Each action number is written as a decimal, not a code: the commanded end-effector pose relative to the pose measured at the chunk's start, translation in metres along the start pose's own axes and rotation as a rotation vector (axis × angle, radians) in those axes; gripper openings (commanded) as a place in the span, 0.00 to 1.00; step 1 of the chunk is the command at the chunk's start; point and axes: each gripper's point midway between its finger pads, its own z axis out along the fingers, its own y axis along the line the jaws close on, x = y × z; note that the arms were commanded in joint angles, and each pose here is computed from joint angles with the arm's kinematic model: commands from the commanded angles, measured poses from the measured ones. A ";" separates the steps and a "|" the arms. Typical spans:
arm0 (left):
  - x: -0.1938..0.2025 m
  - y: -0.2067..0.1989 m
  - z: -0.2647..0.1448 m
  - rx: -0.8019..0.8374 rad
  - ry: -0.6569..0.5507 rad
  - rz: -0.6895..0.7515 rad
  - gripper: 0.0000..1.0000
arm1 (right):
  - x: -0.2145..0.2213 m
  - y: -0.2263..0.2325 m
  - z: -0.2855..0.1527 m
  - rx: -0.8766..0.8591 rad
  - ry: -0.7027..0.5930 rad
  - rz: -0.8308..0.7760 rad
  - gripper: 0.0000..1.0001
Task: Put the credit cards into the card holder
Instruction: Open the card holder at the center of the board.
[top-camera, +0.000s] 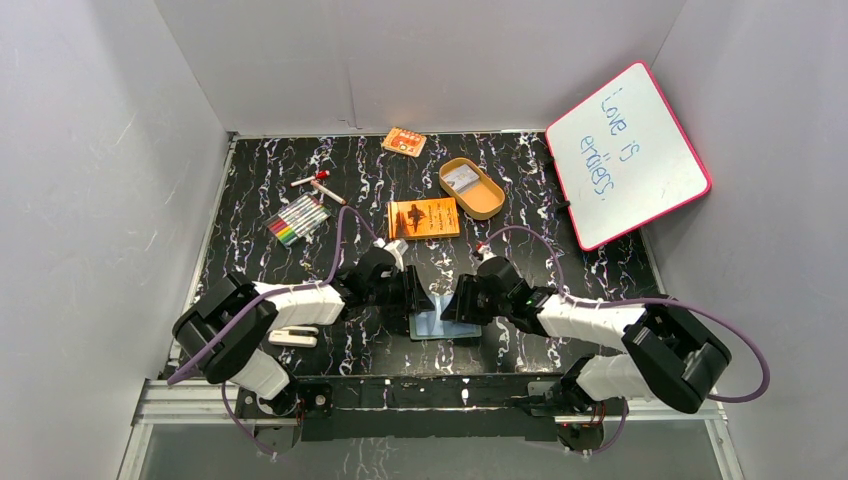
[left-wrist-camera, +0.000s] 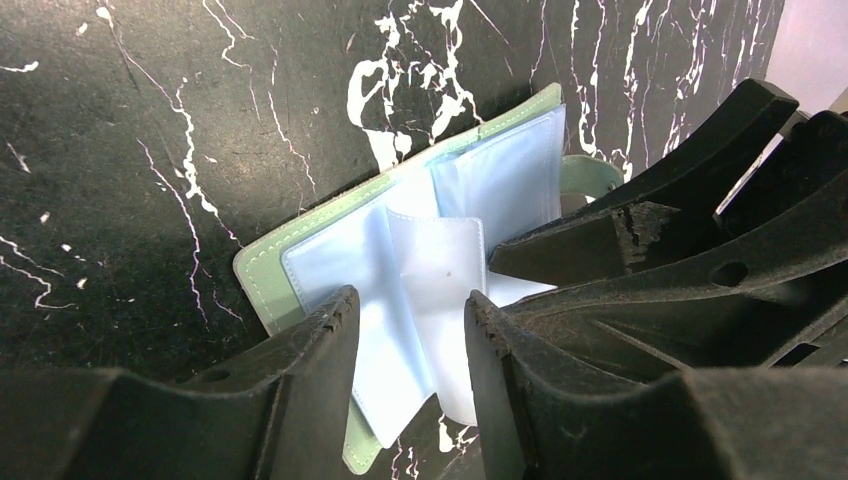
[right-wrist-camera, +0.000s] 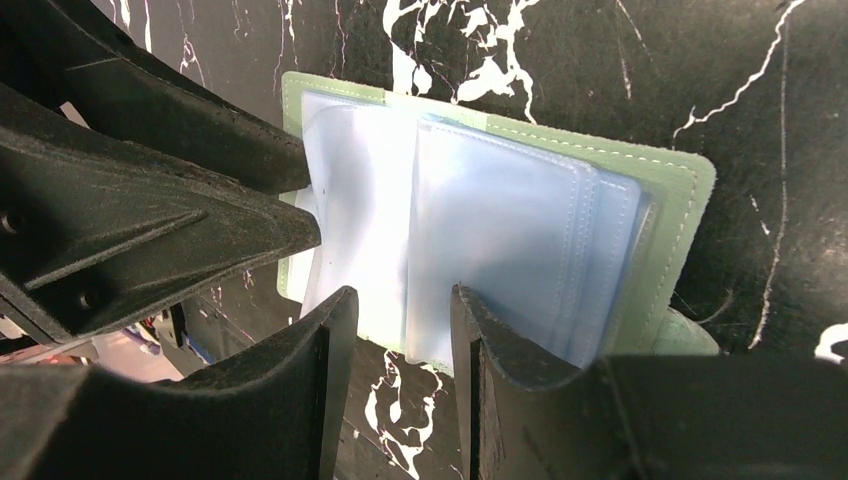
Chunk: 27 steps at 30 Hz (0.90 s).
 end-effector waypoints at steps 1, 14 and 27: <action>0.003 -0.012 0.000 0.054 0.025 0.021 0.38 | 0.010 -0.026 -0.003 0.077 0.008 0.011 0.49; -0.006 -0.052 0.006 0.222 0.056 0.022 0.28 | -0.004 -0.001 -0.018 -0.029 -0.056 -0.044 0.55; -0.006 -0.054 0.015 0.231 0.078 -0.001 0.26 | -0.003 0.029 -0.027 -0.167 -0.028 -0.058 0.61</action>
